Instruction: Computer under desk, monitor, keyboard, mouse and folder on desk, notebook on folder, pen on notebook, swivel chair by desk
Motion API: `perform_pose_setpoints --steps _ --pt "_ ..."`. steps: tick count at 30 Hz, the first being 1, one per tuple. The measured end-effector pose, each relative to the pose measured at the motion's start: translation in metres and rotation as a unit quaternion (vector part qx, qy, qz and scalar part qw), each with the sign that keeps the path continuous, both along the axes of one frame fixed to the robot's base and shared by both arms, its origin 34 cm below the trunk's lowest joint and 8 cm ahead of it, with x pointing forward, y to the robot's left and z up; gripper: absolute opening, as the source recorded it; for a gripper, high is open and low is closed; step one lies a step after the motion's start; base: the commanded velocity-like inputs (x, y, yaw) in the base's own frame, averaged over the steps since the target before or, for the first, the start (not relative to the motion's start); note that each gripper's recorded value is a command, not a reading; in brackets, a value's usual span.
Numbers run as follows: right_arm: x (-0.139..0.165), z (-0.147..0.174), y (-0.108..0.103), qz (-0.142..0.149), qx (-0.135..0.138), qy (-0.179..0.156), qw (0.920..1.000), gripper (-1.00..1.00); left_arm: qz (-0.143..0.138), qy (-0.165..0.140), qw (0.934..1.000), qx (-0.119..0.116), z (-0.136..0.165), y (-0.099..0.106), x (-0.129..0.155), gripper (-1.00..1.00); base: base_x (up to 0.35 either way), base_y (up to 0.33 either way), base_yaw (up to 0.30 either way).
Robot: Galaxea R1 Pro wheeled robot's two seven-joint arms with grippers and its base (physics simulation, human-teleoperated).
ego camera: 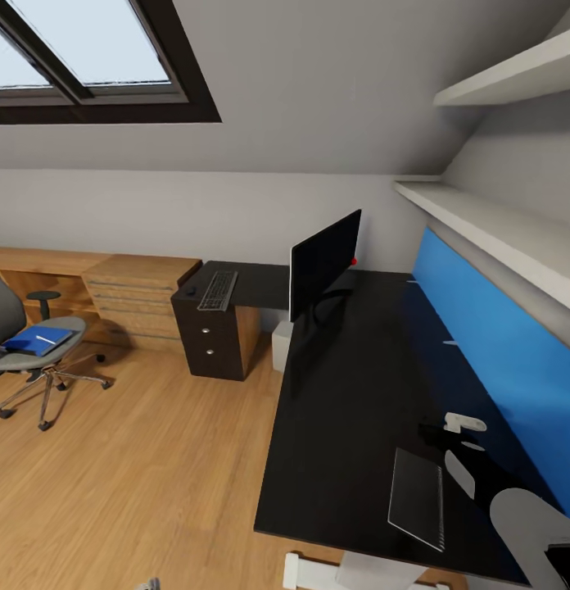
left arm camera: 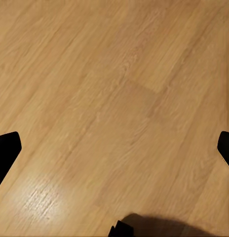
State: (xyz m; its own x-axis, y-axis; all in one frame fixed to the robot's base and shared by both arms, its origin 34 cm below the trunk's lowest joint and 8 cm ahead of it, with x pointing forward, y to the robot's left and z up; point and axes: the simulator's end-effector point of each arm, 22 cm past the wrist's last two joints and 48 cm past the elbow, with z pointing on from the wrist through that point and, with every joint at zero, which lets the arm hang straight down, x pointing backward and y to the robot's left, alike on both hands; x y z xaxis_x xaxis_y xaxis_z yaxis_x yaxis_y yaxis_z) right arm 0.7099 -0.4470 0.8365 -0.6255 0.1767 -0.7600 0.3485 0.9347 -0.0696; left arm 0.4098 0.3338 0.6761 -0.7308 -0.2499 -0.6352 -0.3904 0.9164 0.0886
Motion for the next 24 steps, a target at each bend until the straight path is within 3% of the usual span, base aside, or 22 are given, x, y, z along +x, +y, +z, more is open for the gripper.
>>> perform_pose_setpoints --steps 4,12,24 --pt "0.002 -0.003 0.000 0.000 0.000 0.000 1.0000 1.00 -0.003 -0.028 0.9996 0.002 0.012 0.005 0.019 1.00 0.000 0.000 0.000" --pt "0.005 -0.009 0.000 -0.001 -0.001 -0.001 1.0000 1.00 -0.014 -0.074 0.9972 0.006 0.040 0.013 0.025 1.00 0.000 0.000 0.000" --pt "0.021 -0.006 0.001 0.006 0.000 -0.021 0.9998 1.00 -0.028 -0.044 0.9986 -0.009 0.033 0.003 0.013 1.00 0.000 0.000 0.000"
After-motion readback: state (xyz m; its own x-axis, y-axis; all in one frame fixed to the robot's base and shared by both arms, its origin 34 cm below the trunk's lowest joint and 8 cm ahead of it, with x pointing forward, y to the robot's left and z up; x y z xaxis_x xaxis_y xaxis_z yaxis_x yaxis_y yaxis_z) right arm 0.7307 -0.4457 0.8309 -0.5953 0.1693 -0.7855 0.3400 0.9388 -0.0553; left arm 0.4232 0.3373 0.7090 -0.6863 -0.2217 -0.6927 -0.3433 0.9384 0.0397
